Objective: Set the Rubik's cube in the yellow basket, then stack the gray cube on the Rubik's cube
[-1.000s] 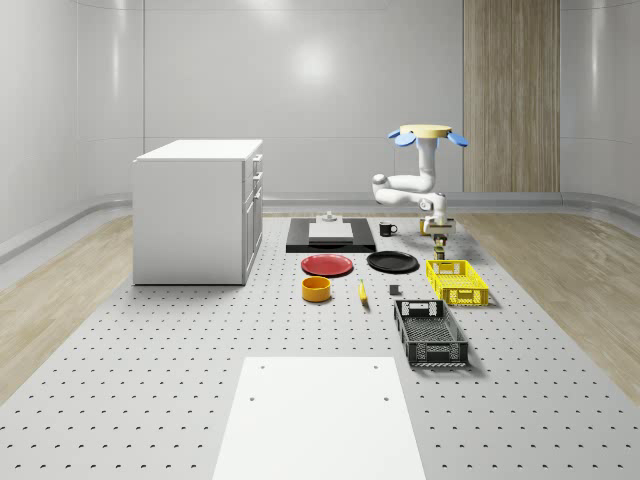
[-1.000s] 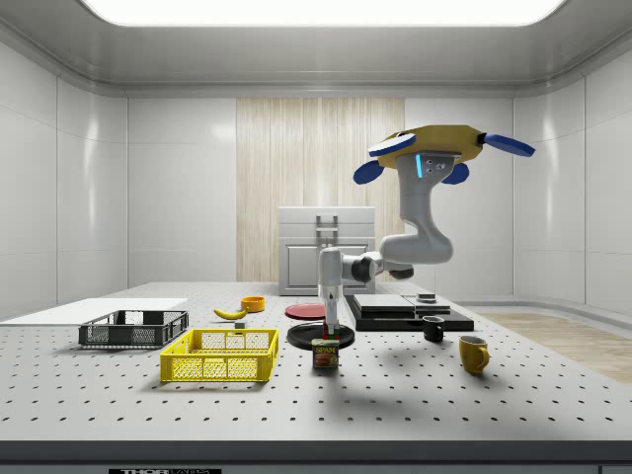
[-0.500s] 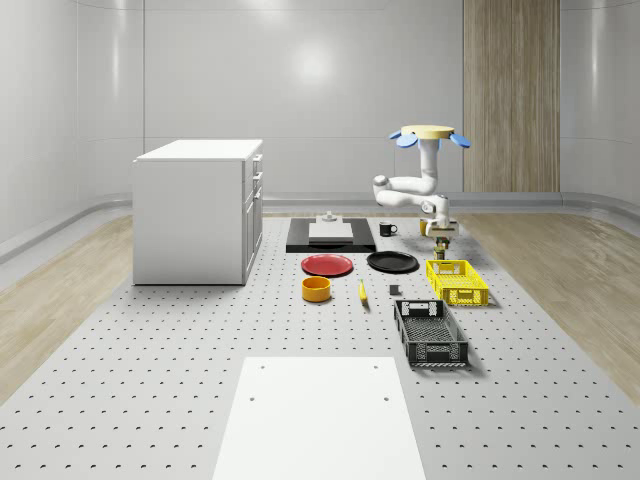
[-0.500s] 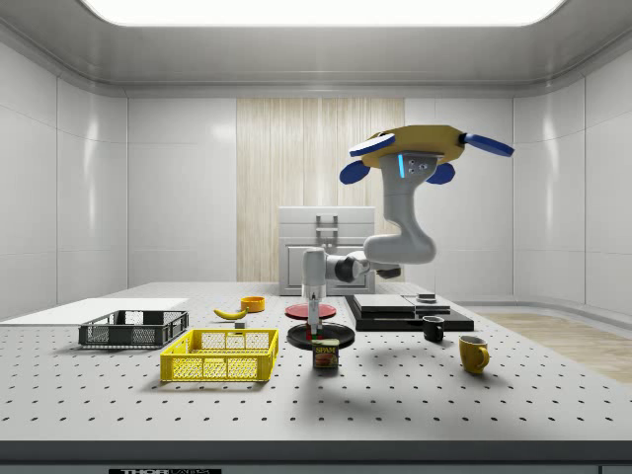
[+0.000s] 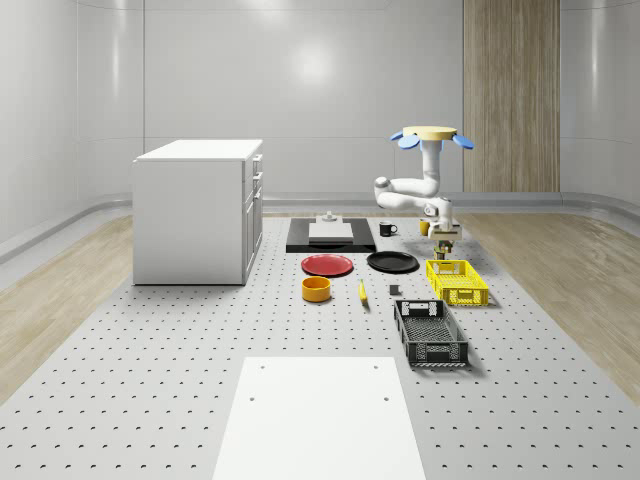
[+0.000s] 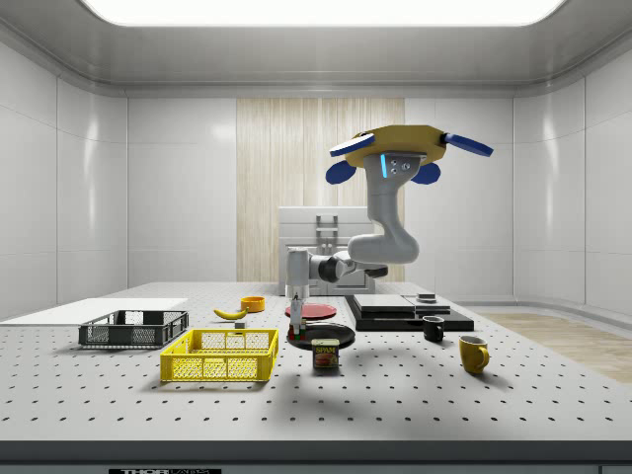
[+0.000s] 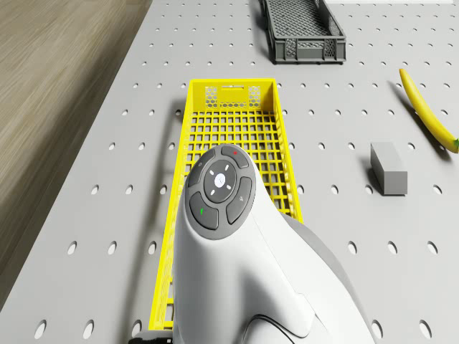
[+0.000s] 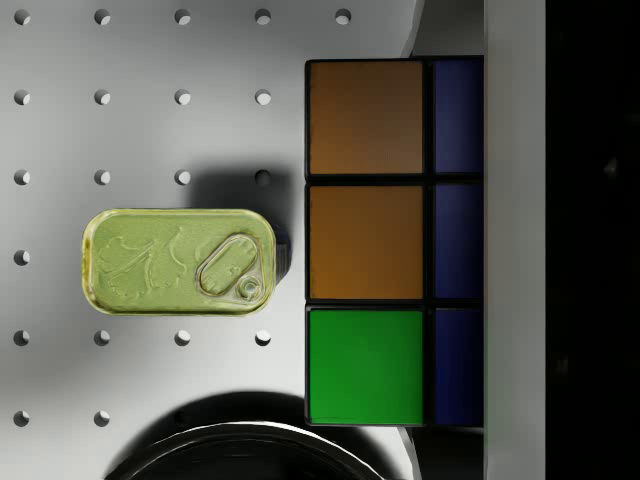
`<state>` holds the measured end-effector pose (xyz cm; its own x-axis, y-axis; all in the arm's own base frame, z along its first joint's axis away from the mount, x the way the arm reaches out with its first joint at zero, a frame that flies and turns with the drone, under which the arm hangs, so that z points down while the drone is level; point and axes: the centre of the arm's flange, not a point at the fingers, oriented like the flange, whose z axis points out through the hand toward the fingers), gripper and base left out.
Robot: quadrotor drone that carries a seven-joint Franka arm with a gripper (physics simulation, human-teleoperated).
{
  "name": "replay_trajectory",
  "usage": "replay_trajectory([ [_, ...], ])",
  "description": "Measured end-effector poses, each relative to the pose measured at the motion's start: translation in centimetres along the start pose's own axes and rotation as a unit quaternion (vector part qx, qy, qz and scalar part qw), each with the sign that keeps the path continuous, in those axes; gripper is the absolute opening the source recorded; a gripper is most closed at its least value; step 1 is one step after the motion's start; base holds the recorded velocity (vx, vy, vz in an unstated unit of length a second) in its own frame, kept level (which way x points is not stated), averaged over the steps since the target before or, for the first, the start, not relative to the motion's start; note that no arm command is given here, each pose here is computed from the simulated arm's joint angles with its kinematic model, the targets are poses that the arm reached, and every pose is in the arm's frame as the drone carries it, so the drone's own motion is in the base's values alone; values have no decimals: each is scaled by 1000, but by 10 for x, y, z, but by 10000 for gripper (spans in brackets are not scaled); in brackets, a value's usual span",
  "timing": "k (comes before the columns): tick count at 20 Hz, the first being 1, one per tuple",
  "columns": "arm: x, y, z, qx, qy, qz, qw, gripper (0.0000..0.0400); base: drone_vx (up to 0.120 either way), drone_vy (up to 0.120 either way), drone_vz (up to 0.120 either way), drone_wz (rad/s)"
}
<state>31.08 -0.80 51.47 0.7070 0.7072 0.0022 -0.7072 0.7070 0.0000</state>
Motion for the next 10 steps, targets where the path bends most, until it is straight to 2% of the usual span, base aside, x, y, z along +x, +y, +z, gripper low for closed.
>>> replay_trajectory([
  [10,0,0,0,0,0,0,1000,325,120,0,0,0],
])
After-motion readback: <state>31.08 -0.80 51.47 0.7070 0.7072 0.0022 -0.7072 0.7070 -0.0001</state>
